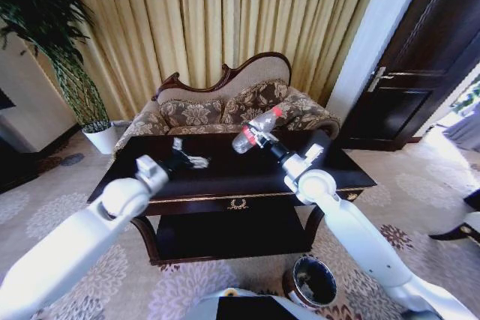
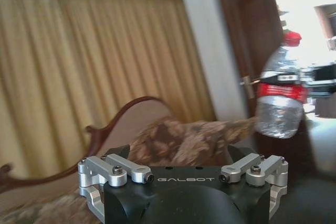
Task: Move to the front of the table and place the trash on the table into the trash bin.
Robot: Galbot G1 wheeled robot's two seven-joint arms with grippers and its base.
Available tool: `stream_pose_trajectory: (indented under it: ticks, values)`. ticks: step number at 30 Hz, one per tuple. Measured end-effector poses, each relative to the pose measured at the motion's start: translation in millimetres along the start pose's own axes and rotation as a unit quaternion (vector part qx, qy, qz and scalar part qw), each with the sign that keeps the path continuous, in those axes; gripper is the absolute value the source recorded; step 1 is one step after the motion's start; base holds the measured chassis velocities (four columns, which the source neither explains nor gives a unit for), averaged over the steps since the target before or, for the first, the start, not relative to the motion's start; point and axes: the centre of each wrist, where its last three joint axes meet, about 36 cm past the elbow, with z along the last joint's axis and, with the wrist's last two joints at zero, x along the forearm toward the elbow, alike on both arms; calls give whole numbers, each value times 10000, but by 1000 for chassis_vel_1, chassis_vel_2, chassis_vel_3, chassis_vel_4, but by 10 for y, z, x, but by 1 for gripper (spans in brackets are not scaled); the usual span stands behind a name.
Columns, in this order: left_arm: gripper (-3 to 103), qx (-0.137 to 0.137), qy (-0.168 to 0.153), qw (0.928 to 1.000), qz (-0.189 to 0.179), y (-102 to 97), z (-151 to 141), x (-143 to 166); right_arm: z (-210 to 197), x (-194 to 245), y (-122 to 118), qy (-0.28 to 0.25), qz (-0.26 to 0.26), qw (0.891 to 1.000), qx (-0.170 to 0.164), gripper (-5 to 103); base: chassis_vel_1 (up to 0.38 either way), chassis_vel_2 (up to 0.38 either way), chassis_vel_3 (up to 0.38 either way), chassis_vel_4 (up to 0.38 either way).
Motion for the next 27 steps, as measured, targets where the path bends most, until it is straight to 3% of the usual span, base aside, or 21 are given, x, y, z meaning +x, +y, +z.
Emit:
stream_pose_trajectory:
  ticks: [2,3,6,7,9,10,12,13,15,18,20,21,23,27]
  values:
    - [100,32,101,9998,-183,53,38,93,-3,7,-84,11,302,9990,314,23,0,0,0,0]
    - [100,32,101,9998,-183,53,38,93,-3,7,-84,11,302,9990,314,23,0,0,0,0]
    - [100,72,247,9970,-729,241,108,186,22,31,-198,45,948,9910,940,23,0,0,0,0]
    - [100,72,247,9970,-729,241,108,186,22,31,-198,45,948,9910,940,23,0,0,0,0]
    - [100,242,280,9919,-1212,383,139,181,66,53,-315,61,1415,9771,1590,23,0,0,0,0]
    - [100,242,280,9919,-1212,383,139,181,66,53,-315,61,1415,9771,1590,23,0,0,0,0]
    - [100,377,221,9864,-1583,533,113,136,96,77,-412,20,1854,9602,2087,23,0,0,0,0]
    - [100,377,221,9864,-1583,533,113,136,96,77,-412,20,1854,9602,2087,23,0,0,0,0]
    - [100,451,166,9791,-1974,736,108,70,134,100,-515,-24,2159,9444,2481,23,0,0,0,0]
    - [100,497,166,9760,-2114,813,120,54,144,111,-555,-31,2236,9389,2618,23,0,0,0,0]
    - [100,715,261,9633,-2575,1067,181,79,115,151,-631,4,2404,9308,2753,23,0,0,0,0]
    - [100,715,261,9633,-2575,1067,181,79,115,151,-631,4,2404,9308,2753,23,0,0,0,0]
    - [100,835,381,9550,-2821,1235,241,178,78,185,-675,81,2478,9295,2730,23,0,0,0,0]
    - [100,979,533,9492,-2942,1350,328,313,23,206,-702,200,2517,9327,2576,23,0,0,0,0]
